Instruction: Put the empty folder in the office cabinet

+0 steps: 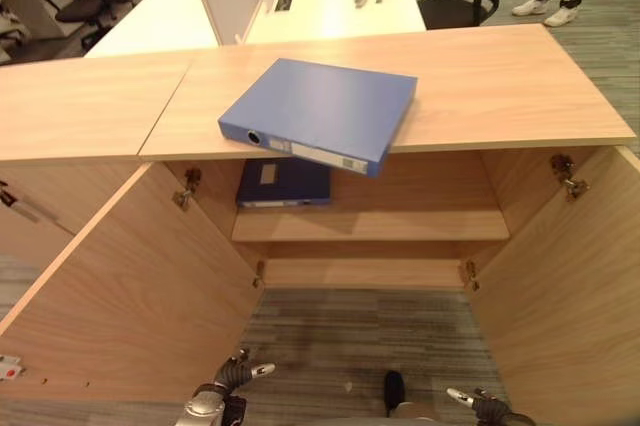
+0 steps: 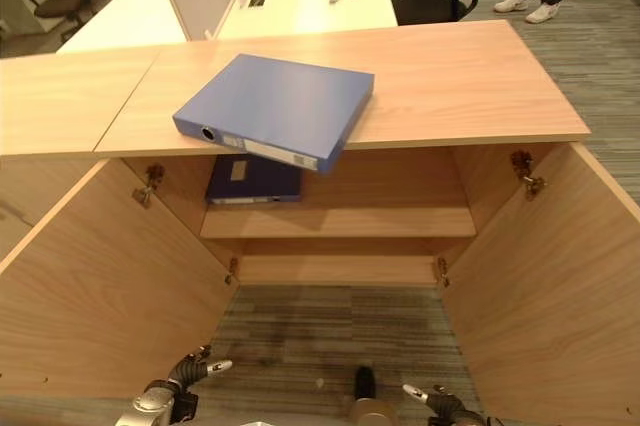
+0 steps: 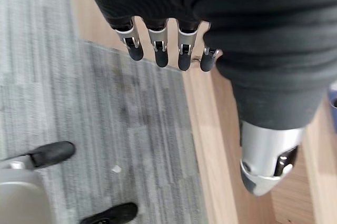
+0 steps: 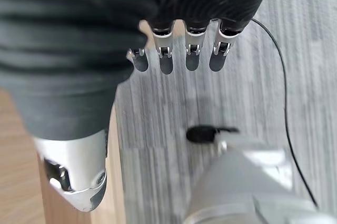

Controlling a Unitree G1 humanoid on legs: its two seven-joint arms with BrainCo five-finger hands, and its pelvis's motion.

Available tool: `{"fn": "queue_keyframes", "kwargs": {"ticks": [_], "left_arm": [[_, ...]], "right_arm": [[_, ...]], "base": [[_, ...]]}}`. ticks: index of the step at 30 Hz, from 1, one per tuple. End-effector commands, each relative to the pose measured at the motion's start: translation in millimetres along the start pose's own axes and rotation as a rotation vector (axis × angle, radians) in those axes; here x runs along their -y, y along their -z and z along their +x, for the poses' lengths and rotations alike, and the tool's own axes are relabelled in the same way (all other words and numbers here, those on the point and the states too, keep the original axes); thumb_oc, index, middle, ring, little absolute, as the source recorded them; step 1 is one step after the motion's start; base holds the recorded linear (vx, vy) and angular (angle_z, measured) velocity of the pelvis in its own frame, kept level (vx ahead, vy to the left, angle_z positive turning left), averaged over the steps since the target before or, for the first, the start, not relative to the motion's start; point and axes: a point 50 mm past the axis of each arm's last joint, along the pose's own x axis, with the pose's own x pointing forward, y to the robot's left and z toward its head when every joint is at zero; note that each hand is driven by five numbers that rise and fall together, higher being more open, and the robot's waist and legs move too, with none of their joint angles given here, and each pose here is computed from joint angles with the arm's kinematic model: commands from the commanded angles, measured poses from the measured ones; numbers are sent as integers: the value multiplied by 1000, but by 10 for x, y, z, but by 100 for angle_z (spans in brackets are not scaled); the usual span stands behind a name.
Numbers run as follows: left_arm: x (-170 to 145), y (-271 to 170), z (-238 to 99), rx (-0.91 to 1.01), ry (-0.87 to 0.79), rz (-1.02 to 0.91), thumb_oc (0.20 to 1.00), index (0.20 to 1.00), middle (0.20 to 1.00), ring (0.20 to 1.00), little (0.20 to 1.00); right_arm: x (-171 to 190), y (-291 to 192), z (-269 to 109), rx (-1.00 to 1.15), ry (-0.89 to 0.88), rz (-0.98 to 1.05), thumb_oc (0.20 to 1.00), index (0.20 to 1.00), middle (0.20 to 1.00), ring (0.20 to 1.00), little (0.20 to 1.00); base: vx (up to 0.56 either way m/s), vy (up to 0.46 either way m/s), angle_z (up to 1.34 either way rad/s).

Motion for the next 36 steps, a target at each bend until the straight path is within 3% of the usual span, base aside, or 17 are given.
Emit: {"fn": "queue_keyframes", "kwargs": {"ticks": [1, 14, 36], "left_arm": [[-89, -130, 26, 39, -5, 53, 1000, 1000, 1000, 1000, 1000], [-43, -43, 14, 11, -2, 45, 1000, 1000, 1000, 1000, 1000], [-177, -39, 6, 0, -22, 98, 1000, 1000, 1000, 1000, 1000]], "right_arm": [[59, -62, 2, 31, 20, 30, 1000, 1000, 1000, 1000, 1000], [69, -152, 14, 41, 22, -19, 1000, 1000, 1000, 1000, 1000], [-306, -141, 42, 40, -83, -54, 1000, 1000, 1000, 1000, 1000]], "base": [[5, -138, 12], [40, -2, -11], [18, 121, -6]]}}
